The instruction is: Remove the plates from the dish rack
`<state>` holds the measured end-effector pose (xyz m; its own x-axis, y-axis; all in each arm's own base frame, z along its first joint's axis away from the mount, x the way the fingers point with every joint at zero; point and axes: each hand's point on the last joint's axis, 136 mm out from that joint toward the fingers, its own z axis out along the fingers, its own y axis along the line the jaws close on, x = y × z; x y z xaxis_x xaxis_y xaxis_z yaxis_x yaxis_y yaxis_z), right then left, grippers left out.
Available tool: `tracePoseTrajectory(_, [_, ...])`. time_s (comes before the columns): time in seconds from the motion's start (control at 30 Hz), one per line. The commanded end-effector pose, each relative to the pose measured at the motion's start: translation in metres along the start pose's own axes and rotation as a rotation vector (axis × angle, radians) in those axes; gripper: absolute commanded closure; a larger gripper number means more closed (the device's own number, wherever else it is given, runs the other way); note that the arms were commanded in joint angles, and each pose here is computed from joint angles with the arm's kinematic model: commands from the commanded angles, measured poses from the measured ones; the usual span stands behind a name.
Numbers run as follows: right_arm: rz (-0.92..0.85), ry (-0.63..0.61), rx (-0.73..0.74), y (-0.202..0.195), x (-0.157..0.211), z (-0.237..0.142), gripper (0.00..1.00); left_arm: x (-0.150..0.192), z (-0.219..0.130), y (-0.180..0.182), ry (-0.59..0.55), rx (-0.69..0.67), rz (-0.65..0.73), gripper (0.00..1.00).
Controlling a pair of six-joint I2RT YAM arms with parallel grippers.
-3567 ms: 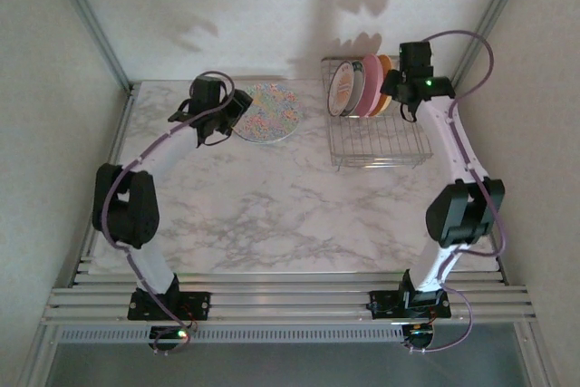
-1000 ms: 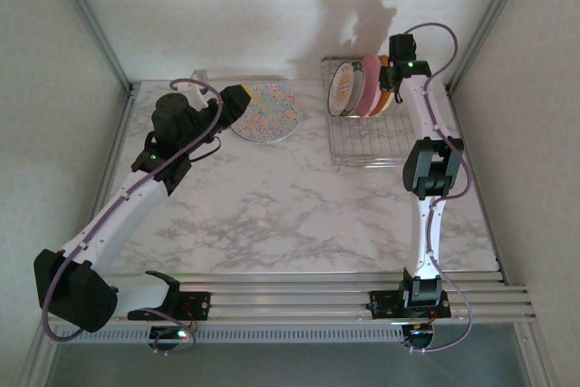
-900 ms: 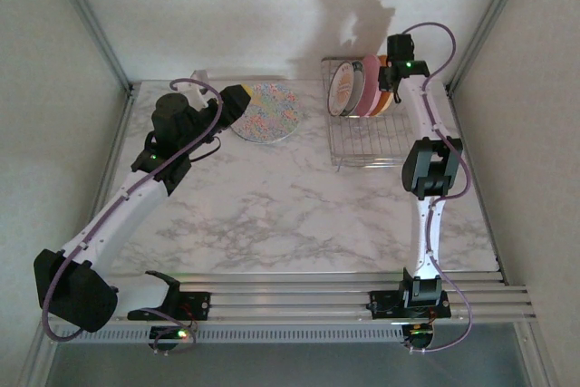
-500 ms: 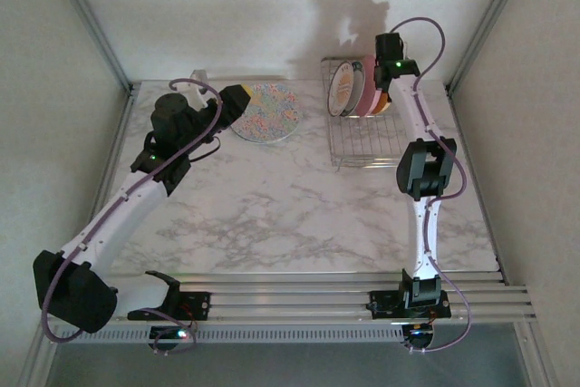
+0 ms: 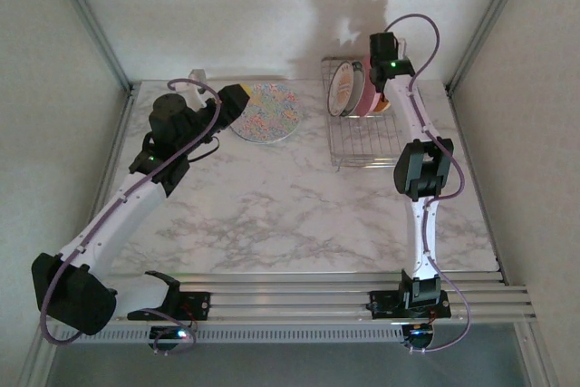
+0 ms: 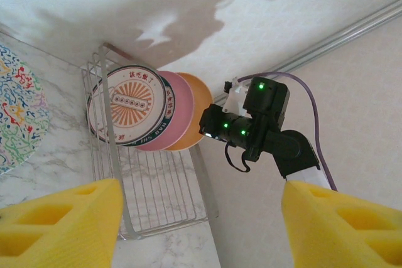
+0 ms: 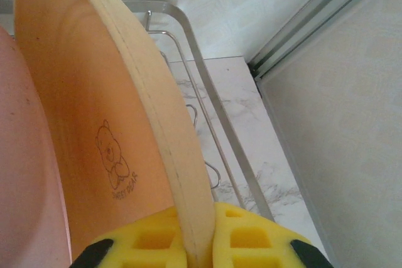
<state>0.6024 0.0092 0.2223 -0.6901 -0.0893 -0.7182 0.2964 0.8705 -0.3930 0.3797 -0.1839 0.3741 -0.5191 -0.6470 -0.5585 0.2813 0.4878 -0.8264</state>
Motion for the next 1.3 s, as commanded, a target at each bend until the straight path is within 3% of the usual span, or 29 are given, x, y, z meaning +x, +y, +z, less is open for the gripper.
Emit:
tracePoseTrajectory(0.0, [0.036,-0.091,0.033,-0.012,-0.031,-0.026,1.0,-0.008,-0.007,-0.019,-0.036,0.053,0.017,0.33])
tracePoseTrajectory(1.27, [0.045,-0.129,0.175,-0.051,-0.044,-0.052,1.0,-0.017,-0.018,-0.043,-0.087,0.164,0.009,0.3])
